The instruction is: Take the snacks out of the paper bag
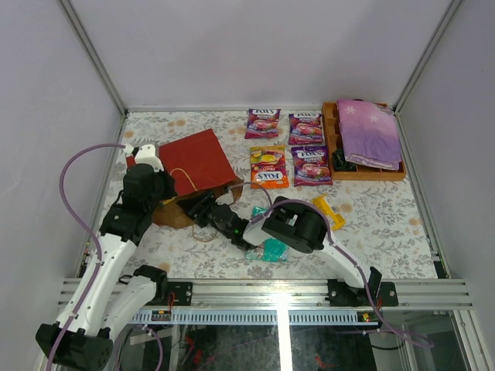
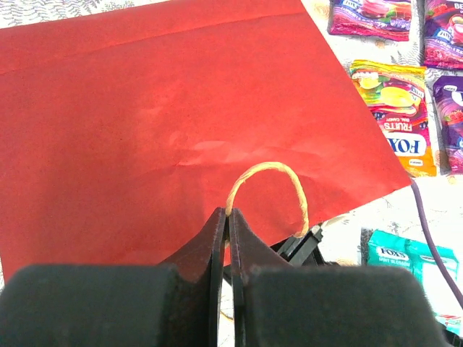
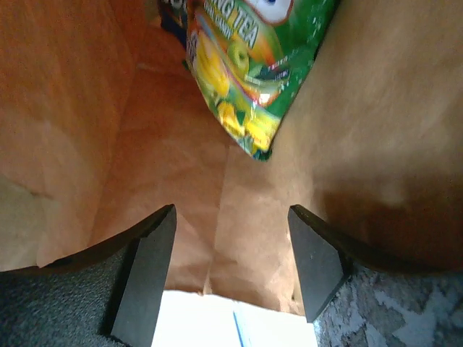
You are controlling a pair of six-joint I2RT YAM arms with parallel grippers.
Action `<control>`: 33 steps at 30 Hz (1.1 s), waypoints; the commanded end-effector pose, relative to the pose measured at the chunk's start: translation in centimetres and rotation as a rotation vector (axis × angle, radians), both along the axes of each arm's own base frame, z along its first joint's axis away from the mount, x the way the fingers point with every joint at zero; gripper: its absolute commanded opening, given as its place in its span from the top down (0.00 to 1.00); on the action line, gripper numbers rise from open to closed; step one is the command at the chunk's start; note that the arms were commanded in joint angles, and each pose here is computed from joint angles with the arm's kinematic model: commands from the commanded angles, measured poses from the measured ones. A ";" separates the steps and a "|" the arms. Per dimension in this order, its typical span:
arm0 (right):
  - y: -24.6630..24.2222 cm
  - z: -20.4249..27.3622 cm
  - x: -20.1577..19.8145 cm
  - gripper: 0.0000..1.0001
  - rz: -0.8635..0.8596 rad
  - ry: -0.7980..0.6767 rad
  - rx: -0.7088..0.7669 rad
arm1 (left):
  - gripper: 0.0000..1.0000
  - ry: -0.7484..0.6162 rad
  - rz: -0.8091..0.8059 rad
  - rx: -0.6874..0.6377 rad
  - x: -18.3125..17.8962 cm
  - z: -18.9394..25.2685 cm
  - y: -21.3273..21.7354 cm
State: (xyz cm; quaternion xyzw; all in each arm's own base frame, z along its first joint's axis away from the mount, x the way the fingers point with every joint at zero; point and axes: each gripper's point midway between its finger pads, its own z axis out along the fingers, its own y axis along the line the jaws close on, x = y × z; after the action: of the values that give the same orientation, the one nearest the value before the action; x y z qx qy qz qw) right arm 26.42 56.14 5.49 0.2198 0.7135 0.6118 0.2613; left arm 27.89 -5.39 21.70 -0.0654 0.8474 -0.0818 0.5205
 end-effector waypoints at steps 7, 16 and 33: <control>-3.2 -6.5 3.9 0.29 -0.237 0.184 -0.191 | 1.00 -0.078 0.007 -0.031 0.6 1.8 0.3; -2.1 -5.9 5.5 0.31 -0.329 0.210 -0.336 | 1.00 -0.097 -0.017 -0.078 0.5 2.4 -0.1; 2.0 -6.6 9.4 0.57 -0.396 0.154 -0.242 | 1.00 -0.099 -0.055 -0.132 0.4 2.5 -0.7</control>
State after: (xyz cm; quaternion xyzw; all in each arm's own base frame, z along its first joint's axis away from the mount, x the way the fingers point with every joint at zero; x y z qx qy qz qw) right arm 34.55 59.78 3.40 0.3777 0.7222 0.4926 0.3052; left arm 27.73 -5.71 23.03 -0.0753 0.8326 -0.1349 0.5319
